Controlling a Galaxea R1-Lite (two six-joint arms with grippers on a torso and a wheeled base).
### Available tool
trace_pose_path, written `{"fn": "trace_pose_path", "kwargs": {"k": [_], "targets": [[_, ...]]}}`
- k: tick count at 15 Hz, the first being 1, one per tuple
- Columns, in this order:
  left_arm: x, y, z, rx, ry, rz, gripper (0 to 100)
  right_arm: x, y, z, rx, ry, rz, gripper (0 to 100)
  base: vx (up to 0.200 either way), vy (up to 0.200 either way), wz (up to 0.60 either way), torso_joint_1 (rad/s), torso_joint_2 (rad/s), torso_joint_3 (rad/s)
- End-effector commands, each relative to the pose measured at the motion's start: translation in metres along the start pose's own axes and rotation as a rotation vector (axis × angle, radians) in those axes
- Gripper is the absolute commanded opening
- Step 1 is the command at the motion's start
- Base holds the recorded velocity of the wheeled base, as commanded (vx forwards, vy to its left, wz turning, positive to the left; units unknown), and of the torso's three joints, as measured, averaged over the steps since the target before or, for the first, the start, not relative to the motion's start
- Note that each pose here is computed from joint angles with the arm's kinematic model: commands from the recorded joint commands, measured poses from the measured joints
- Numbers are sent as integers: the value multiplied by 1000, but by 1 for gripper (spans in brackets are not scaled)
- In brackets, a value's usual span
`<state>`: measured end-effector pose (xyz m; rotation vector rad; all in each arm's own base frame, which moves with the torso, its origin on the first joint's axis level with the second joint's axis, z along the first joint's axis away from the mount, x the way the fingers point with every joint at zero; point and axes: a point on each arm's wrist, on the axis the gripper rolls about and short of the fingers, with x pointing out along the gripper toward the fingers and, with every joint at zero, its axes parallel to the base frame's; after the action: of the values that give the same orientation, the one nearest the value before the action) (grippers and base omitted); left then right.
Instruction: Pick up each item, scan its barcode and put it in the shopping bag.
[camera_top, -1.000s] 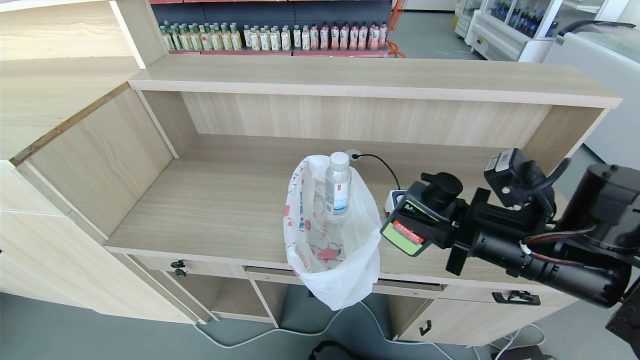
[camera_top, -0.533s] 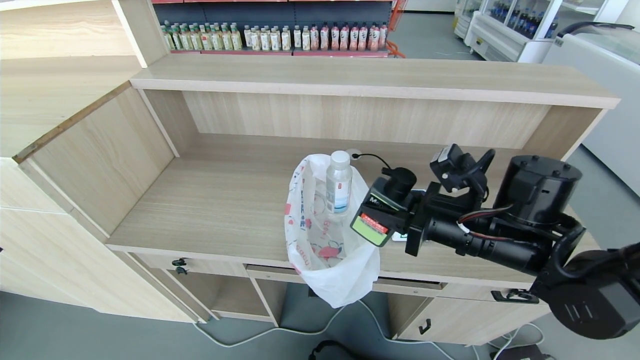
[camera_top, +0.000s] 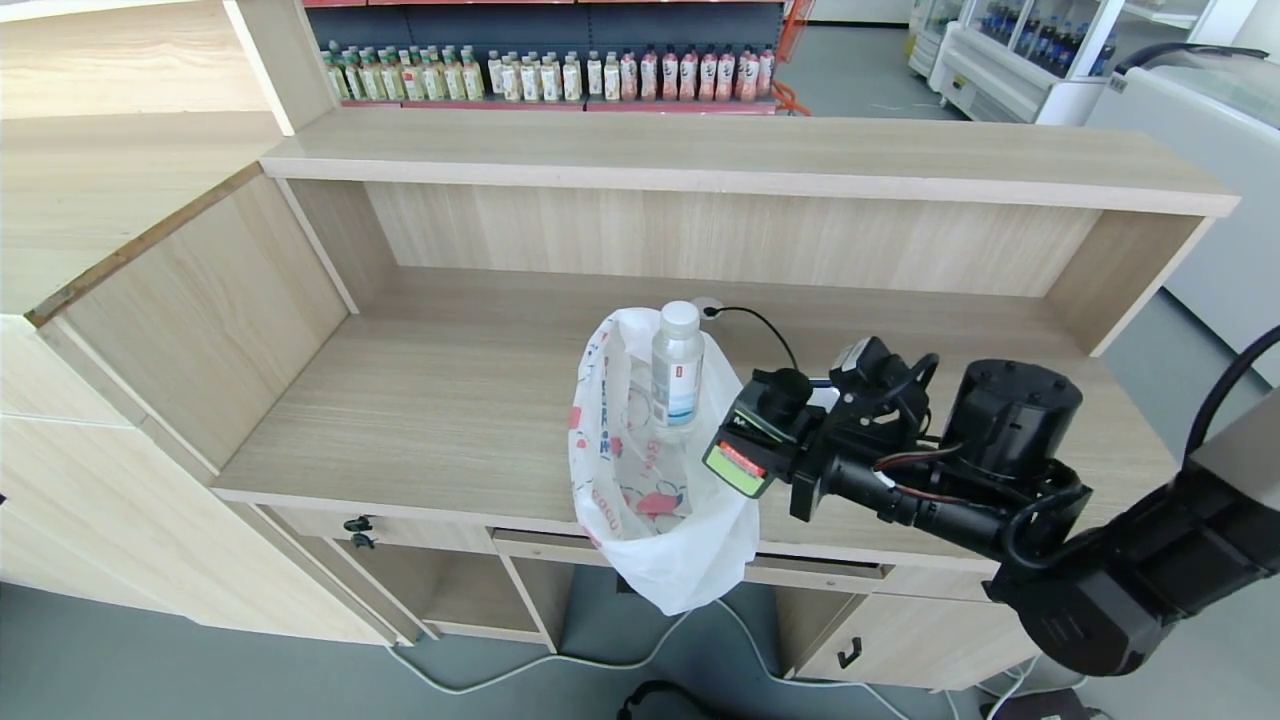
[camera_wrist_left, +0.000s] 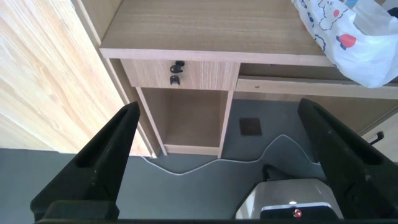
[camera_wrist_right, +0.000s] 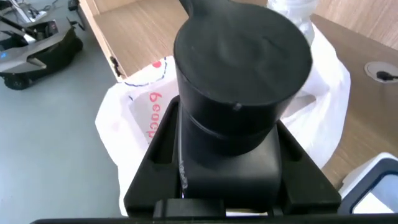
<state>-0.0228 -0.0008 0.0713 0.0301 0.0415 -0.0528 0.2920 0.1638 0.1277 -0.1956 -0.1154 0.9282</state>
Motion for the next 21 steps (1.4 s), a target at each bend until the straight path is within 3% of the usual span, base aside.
{"fn": "trace_pose_path", "kwargs": {"k": [1, 5, 10, 15, 21], "targets": [[0, 0, 0, 0, 1, 0, 100, 7, -9, -28, 22, 54, -18, 0, 0, 0, 0, 0, 0, 0], [0, 0, 0, 0, 1, 0, 100, 41, -31, -36, 0, -2, -40, 0, 0, 0, 0, 0, 0, 0], [0, 0, 0, 0, 1, 0, 100, 50, -29, -59, 20, 28, 5, 0, 0, 0, 0, 0, 0, 0], [0, 0, 0, 0, 1, 0, 100, 69, -32, -61, 2, -12, 15, 0, 0, 0, 0, 0, 0, 0], [0, 0, 0, 0, 1, 0, 100, 71, -30, -77, 14, 17, 33, 0, 0, 0, 0, 0, 0, 0]]}}
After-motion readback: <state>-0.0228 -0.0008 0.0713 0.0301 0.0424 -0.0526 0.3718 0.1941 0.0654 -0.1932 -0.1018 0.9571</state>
